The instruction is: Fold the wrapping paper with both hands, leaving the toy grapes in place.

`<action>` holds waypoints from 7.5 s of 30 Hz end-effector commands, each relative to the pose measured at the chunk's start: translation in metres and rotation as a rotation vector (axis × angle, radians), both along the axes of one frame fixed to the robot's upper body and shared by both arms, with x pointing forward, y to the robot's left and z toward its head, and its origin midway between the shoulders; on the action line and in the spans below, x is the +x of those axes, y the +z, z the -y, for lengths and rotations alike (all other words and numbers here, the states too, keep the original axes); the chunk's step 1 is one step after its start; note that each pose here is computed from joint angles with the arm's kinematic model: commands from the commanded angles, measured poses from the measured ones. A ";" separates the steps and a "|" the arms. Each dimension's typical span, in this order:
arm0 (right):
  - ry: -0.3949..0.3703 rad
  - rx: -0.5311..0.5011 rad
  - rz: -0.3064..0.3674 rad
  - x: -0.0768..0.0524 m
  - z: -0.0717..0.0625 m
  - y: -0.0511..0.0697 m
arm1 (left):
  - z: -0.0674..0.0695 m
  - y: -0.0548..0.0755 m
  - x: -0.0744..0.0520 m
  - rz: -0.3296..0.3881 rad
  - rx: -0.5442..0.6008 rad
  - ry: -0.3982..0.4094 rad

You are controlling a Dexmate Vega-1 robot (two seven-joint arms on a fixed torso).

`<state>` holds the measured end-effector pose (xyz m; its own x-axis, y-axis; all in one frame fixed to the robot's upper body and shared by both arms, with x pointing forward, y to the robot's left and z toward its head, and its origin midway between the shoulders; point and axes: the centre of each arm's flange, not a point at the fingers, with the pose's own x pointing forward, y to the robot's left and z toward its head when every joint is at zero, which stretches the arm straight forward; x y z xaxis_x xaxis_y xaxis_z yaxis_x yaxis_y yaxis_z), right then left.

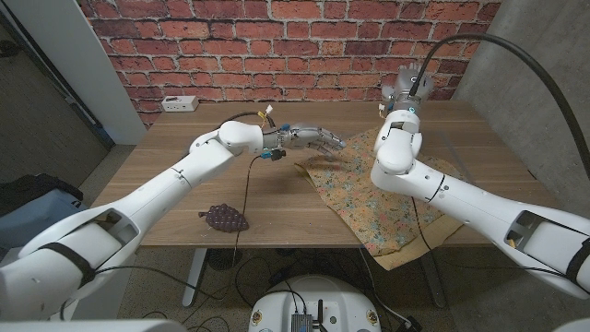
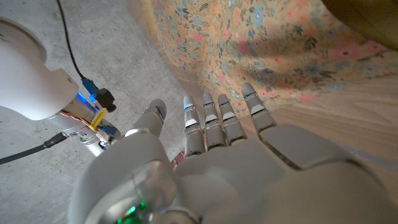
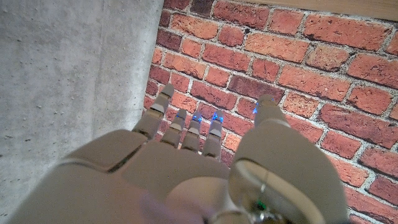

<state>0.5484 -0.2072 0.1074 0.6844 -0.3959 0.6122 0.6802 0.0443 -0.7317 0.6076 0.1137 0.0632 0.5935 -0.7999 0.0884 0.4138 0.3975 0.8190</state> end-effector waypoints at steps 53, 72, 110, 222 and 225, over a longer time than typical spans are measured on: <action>-0.127 0.365 -0.415 0.007 0.017 -0.142 | -0.037 0.018 0.003 0.281 0.028 0.267; -0.214 0.366 -0.554 0.012 0.027 -0.168 | -0.036 0.017 0.003 0.270 0.008 0.244; -0.109 0.048 -0.684 0.039 0.016 -0.180 | -0.060 -0.003 0.019 0.092 -0.054 0.358; 0.118 -0.442 -0.577 0.049 -0.016 -0.125 | -0.074 -0.065 0.080 -0.865 -0.187 0.245; 0.117 -0.442 -0.574 0.051 -0.015 -0.124 | -0.075 -0.063 0.081 -0.891 -0.117 0.271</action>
